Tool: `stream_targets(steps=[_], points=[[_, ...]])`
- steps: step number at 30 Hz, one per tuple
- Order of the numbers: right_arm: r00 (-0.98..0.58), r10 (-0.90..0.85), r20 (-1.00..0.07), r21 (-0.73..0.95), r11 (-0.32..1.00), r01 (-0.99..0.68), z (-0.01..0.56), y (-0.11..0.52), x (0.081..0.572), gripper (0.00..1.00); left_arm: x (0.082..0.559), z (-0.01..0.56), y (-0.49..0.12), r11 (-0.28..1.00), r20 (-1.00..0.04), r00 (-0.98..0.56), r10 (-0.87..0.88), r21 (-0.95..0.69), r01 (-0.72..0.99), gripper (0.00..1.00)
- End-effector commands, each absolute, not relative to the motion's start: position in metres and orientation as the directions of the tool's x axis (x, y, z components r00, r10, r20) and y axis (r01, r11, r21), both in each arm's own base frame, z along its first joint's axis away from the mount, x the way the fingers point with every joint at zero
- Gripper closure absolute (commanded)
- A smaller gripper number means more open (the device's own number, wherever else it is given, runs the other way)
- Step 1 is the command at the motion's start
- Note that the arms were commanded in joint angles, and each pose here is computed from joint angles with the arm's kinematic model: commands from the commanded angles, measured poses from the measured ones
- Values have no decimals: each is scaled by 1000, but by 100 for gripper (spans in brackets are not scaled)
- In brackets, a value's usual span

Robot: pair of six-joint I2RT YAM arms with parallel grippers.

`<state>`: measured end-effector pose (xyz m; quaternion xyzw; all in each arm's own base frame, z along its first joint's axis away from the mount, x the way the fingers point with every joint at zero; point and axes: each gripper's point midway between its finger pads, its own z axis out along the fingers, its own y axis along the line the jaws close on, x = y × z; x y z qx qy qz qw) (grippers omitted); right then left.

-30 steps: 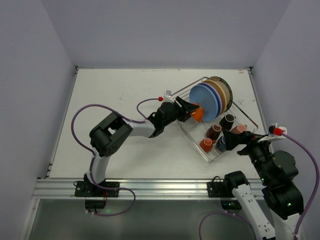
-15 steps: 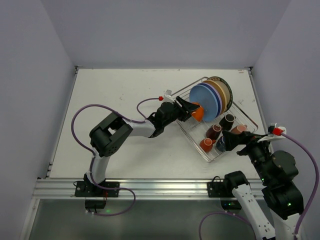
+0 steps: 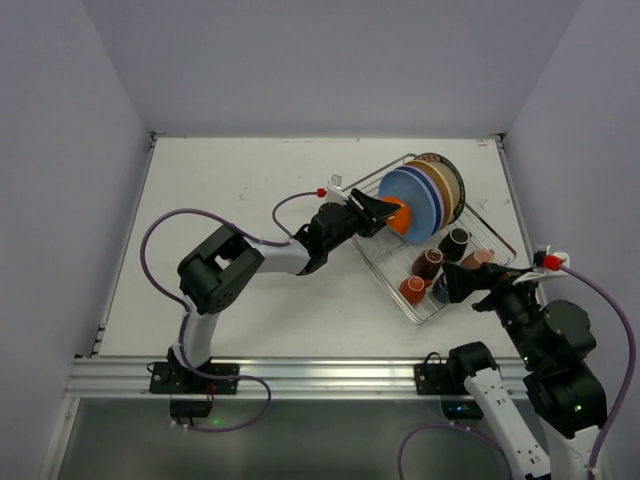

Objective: Unload the mixed dishes from the dish rack

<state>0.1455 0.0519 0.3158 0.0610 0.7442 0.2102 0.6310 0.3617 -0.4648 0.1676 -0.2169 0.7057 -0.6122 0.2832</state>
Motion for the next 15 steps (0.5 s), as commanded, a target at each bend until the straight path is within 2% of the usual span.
stream_targets(steps=[1, 6, 9, 15], points=[[-198, 339, -920, 377, 904, -204, 320, 58, 151, 1, 361, 272, -455, -38, -149, -691, -707, -968, 247, 51], [-202, 331, -922, 370, 907, -203, 319, 58, 152, 1, 361, 263, -456, -35, -136, -694, -707, -973, 226, 54], [-213, 325, -922, 369, 903, -220, 318, 61, 151, 1, 363, 254, -457, -25, -130, -693, -709, -977, 210, 65], [-211, 321, -923, 364, 905, -219, 319, 60, 150, 1, 369, 226, -460, 13, -114, -693, -711, -989, 149, 67]])
